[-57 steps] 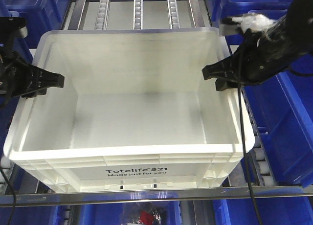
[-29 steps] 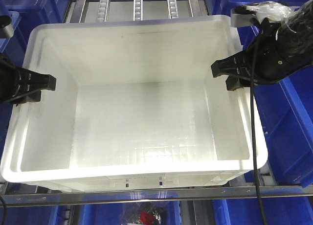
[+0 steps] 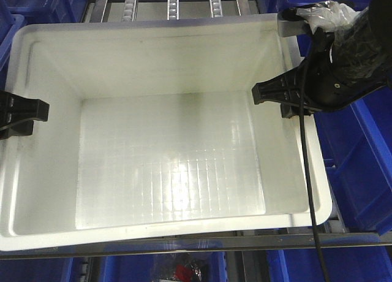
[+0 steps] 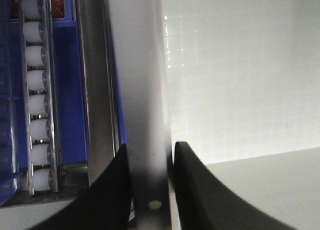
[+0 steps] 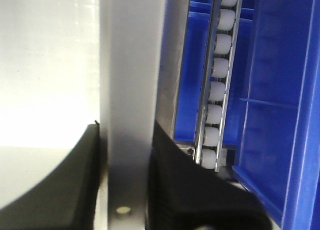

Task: Move bin from left to right shelf
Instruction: 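Close both grippers on the rims and pull the tote toward the robot, then hold the tote with both grippers while the base turns away, then carry the tote with both grippers while driving across the room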

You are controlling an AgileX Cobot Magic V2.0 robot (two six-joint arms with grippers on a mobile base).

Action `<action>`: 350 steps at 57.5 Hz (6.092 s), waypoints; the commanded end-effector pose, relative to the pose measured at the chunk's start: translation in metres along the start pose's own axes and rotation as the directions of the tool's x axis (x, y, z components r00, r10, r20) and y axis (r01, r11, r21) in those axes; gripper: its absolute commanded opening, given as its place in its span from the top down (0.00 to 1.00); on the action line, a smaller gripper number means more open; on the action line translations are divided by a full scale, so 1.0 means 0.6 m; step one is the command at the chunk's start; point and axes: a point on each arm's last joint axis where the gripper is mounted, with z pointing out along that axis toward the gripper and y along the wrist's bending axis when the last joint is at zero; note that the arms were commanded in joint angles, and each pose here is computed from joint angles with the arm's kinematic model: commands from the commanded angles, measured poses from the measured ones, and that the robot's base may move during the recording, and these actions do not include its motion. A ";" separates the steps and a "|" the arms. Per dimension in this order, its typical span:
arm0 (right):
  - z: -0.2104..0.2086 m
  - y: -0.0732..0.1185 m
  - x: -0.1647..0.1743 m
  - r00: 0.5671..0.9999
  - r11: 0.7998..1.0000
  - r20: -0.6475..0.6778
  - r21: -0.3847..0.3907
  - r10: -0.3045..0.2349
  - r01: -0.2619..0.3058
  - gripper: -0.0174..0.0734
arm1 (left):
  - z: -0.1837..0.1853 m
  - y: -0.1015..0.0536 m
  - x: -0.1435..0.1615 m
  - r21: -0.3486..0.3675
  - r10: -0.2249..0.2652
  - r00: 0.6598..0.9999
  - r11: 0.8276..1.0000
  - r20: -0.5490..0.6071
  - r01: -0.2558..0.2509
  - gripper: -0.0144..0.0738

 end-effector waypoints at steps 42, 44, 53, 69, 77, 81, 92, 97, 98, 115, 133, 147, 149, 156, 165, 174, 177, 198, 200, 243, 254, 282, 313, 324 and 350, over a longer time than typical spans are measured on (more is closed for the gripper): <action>-0.111 -0.022 0.001 0.969 1.000 0.247 -0.013 0.002 0.001 0.81 | -0.085 -0.017 -0.020 0.109 0.003 0.991 0.994 0.137 -0.018 0.84; -0.111 -0.022 0.001 0.969 1.000 0.247 -0.013 0.002 0.001 0.81 | -0.085 -0.017 -0.021 0.110 0.003 0.990 0.994 0.141 -0.018 0.84; -0.111 -0.023 0.000 0.968 1.000 0.251 -0.003 -0.003 0.004 0.81 | -0.085 -0.018 -0.023 0.113 0.000 0.988 0.993 0.154 -0.018 0.84; -0.110 -0.025 0.004 0.974 1.000 0.226 0.005 -0.004 0.003 0.81 | -0.085 -0.017 -0.021 0.110 0.002 0.990 0.994 0.141 -0.017 0.84; -0.110 -0.025 0.004 0.974 1.000 0.226 0.005 -0.004 0.003 0.81 | -0.085 -0.017 -0.021 0.110 0.002 0.990 0.994 0.141 -0.017 0.84; -0.110 -0.025 0.004 0.974 1.000 0.226 0.005 -0.004 0.003 0.81 | -0.085 -0.017 -0.021 0.110 0.002 0.990 0.994 0.141 -0.017 0.84; -0.110 -0.025 0.004 0.974 1.000 0.226 0.005 -0.004 0.003 0.81 | -0.085 -0.017 -0.021 0.110 0.002 0.990 0.994 0.141 -0.017 0.84; -0.110 -0.025 0.004 0.974 1.000 0.226 0.005 -0.004 0.003 0.81 | -0.085 -0.017 -0.021 0.111 0.001 0.990 0.994 0.142 -0.017 0.84; -0.110 -0.025 0.004 0.974 1.000 0.226 0.005 -0.004 0.003 0.81 | -0.085 -0.017 -0.021 0.111 0.001 0.990 0.994 0.142 -0.017 0.84; -0.109 -0.024 0.004 0.974 1.000 0.225 0.005 -0.004 0.003 0.81 | -0.085 -0.017 -0.021 0.111 0.001 0.990 0.994 0.142 -0.017 0.84; -0.109 -0.024 0.004 0.974 1.000 0.225 0.005 -0.004 0.003 0.81 | -0.085 -0.017 -0.021 0.111 0.001 0.990 0.994 0.142 -0.017 0.84; -0.109 -0.024 0.004 0.974 1.000 0.225 0.005 -0.004 0.003 0.81 | -0.085 -0.017 -0.021 0.111 0.001 0.990 0.994 0.142 -0.017 0.84; -0.109 -0.024 0.004 0.974 1.000 0.225 0.005 -0.004 0.003 0.81 | -0.085 -0.017 -0.021 0.111 0.001 0.990 0.994 0.142 -0.017 0.84; -0.109 -0.024 0.004 0.974 1.000 0.225 0.005 -0.004 0.003 0.81 | -0.085 -0.017 -0.021 0.111 0.001 0.990 0.994 0.142 -0.017 0.84; -0.109 -0.024 0.004 0.974 1.000 0.225 0.005 -0.004 0.003 0.81 | -0.085 -0.017 -0.021 0.111 0.001 0.990 0.994 0.142 -0.017 0.84; -0.109 -0.024 0.004 0.974 1.000 0.225 0.005 -0.004 0.003 0.81 | -0.085 -0.017 -0.021 0.111 0.001 0.990 0.994 0.142 -0.017 0.84; -0.109 -0.024 0.004 0.974 1.000 0.225 0.005 -0.004 0.003 0.81 | -0.085 -0.017 -0.021 0.111 0.001 0.990 0.994 0.142 -0.017 0.84; -0.109 -0.024 0.004 0.974 1.000 0.225 0.005 -0.004 0.003 0.81 | -0.085 -0.017 -0.021 0.111 0.001 0.990 0.994 0.142 -0.017 0.84; -0.109 -0.024 0.004 0.974 1.000 0.225 0.005 -0.004 0.003 0.81 | -0.085 -0.017 -0.021 0.111 0.001 0.990 0.994 0.142 -0.017 0.84; -0.109 -0.024 0.004 0.974 1.000 0.224 0.005 -0.004 0.003 0.81 | -0.085 -0.017 -0.021 0.111 0.001 0.990 0.994 0.142 -0.017 0.84; -0.109 -0.025 0.004 0.975 1.000 0.222 0.006 -0.004 0.002 0.81 | -0.085 -0.017 -0.021 0.111 0.001 0.990 0.994 0.142 -0.017 0.84; -0.109 -0.025 0.004 0.975 1.000 0.221 0.006 -0.004 0.002 0.81 | -0.085 -0.017 -0.021 0.111 0.001 0.990 0.994 0.141 -0.017 0.84; -0.109 -0.025 0.005 0.976 1.000 0.217 0.007 -0.003 0.002 0.81 | -0.085 -0.017 -0.021 0.111 0.001 0.990 0.994 0.141 -0.017 0.84; -0.108 -0.025 0.007 0.979 1.000 0.204 0.009 -0.002 0.000 0.81 | -0.085 -0.017 -0.021 0.111 0.001 0.990 0.994 0.141 -0.017 0.84; -0.107 -0.027 0.012 0.985 1.000 0.170 0.021 -0.002 -0.002 0.81 | -0.085 -0.017 -0.021 0.111 0.001 0.990 0.994 0.141 -0.017 0.84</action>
